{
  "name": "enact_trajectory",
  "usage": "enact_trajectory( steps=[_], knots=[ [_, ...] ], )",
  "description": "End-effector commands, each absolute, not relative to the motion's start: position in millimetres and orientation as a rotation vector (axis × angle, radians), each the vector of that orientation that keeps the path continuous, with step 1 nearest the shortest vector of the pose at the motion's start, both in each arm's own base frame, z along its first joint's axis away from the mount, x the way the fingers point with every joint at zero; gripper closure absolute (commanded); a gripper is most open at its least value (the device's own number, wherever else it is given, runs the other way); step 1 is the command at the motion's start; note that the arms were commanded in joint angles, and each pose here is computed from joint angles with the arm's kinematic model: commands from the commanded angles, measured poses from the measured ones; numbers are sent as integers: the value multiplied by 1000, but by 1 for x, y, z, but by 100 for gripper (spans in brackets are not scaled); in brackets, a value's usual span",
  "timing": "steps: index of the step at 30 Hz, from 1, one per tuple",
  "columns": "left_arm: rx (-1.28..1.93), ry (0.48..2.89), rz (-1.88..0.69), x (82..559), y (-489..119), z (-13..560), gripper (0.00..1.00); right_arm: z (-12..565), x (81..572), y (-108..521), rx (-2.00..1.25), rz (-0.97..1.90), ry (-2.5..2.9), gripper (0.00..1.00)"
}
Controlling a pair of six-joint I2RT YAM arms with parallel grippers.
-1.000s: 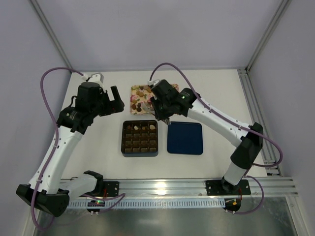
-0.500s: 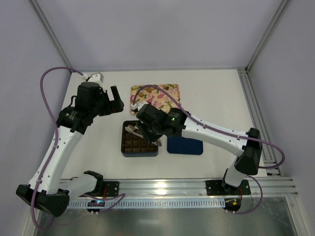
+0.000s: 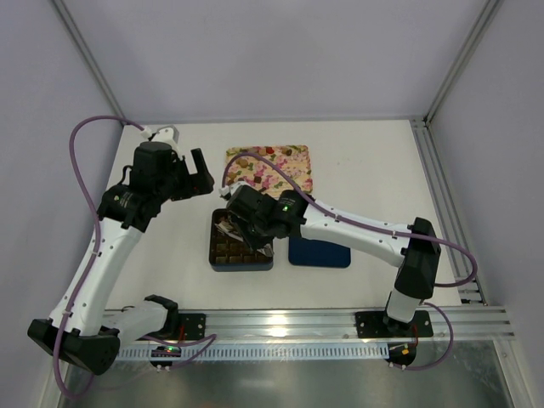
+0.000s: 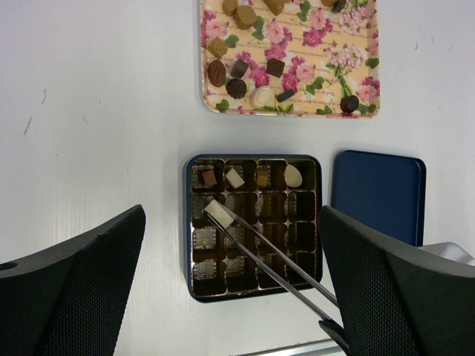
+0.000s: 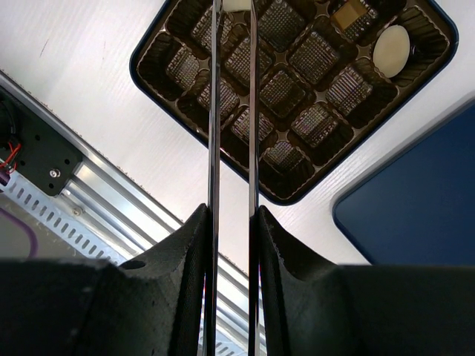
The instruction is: Pack the chocolate
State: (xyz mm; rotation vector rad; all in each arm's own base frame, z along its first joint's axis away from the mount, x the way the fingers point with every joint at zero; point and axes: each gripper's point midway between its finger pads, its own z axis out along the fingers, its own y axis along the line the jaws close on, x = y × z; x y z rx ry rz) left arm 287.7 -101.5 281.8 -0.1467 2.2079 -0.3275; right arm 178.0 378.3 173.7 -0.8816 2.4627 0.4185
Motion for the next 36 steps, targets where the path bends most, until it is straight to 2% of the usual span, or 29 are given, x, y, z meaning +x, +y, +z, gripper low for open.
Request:
enact_trajectory(
  steps=[1,23,36],
  knots=[
    [-148,2165,-324,289,-99,295,3,197,186,395,-843,476,2388,73],
    [-148,2166,-321,289,-98,293,3,200,190,400,-842,474,2376,60],
    [-146,2163,-323,289,-98,295,3,236,201,391,-792,457,2309,60]
  ],
)
